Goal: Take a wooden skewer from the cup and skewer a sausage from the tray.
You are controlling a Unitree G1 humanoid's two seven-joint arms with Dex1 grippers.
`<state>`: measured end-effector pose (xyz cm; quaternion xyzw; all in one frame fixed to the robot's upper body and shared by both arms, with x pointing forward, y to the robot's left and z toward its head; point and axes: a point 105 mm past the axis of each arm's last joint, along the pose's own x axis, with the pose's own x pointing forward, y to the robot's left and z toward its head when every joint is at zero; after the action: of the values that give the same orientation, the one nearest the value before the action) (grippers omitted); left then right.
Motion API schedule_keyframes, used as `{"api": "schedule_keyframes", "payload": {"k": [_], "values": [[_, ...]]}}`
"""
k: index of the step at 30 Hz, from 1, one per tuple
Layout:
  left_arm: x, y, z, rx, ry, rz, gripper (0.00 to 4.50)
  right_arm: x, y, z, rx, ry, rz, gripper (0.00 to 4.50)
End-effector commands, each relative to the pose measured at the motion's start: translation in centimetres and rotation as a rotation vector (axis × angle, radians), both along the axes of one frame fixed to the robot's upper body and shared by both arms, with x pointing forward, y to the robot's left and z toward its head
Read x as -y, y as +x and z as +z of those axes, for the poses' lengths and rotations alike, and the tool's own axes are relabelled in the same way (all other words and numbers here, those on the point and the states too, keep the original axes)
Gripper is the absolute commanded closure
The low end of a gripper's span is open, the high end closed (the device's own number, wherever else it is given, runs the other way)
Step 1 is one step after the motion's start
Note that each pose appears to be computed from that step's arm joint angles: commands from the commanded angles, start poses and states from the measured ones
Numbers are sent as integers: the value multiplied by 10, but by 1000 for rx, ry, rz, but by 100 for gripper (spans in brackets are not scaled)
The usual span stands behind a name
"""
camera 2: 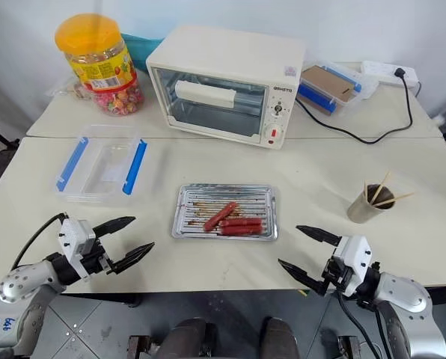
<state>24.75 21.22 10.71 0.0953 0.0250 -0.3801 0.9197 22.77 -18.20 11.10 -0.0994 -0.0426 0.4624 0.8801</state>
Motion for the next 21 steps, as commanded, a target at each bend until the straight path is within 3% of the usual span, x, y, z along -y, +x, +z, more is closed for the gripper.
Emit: {"api": "schedule_keyframes", "payload": {"k": [1, 21], "values": [[7, -2, 10, 59, 11, -18, 4, 0, 0, 5, 25, 4, 10, 0], [2, -12, 5, 80, 18, 33, 4, -7, 9, 1, 38, 12, 52, 0]]}}
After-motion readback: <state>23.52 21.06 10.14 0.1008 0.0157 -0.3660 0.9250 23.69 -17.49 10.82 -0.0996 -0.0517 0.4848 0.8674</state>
